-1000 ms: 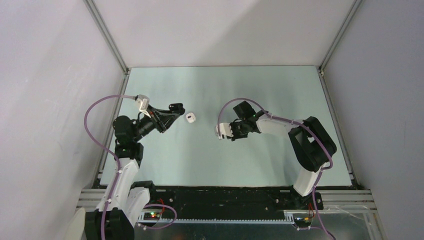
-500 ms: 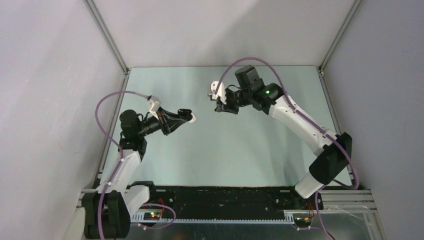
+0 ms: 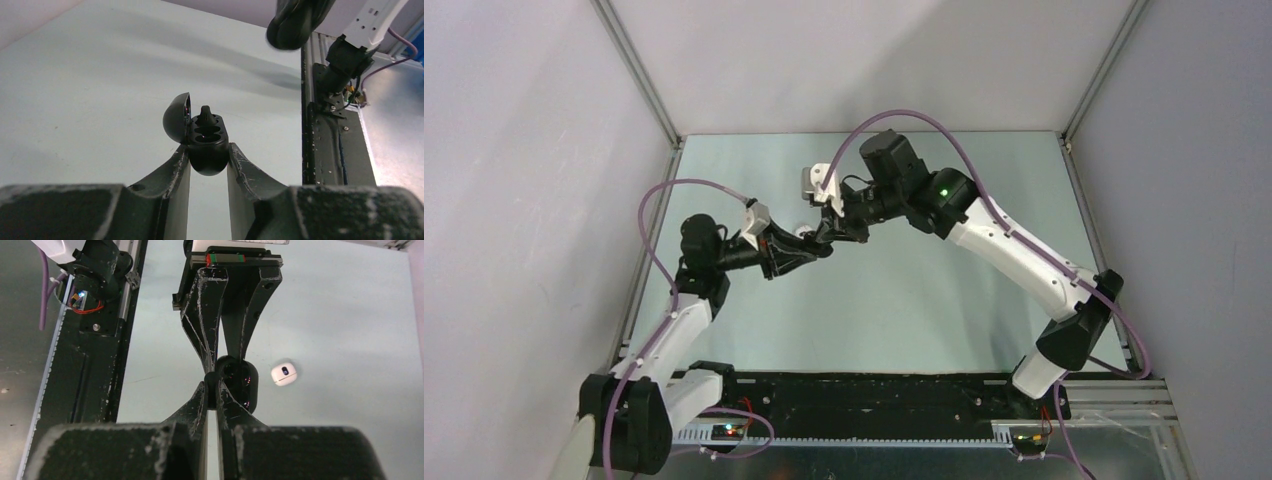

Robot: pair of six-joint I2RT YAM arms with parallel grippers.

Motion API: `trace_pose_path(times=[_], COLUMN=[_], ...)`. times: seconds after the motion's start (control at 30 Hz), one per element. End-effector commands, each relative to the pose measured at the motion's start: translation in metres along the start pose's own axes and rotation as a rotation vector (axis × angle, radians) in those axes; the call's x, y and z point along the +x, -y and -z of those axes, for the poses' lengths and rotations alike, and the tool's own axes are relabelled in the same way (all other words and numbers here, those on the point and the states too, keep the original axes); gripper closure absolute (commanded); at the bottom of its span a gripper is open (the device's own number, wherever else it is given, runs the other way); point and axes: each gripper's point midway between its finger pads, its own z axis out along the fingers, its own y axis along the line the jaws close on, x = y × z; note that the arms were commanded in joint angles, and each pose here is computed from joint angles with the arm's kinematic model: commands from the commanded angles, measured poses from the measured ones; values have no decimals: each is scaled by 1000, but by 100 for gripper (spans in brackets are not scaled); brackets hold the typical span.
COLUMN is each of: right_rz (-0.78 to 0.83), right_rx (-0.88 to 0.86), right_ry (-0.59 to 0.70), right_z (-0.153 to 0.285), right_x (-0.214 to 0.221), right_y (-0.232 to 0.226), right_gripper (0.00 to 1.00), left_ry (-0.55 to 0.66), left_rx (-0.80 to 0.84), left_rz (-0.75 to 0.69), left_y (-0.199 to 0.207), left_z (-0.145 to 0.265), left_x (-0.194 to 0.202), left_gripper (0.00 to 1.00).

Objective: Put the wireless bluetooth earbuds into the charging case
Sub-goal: Insert the left earbud into the left side groove of the charging case.

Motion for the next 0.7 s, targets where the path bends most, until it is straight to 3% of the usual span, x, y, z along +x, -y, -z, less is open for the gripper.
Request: trace_pose_path(times=[0.0, 0.67], right_rz=[-24, -30], right_rx=[-20, -59], right_ry=[15, 51], right_z=[-5, -18], right_x=[-8, 7], right_y=[-5, -21], right_gripper=[96, 96], left_ry=[27, 33], left_rx=[80, 194], left_rz=[-116, -147], left_y=[16, 41], left_z=[-3, -1], left_x=[-20, -36], left_gripper=[100, 100])
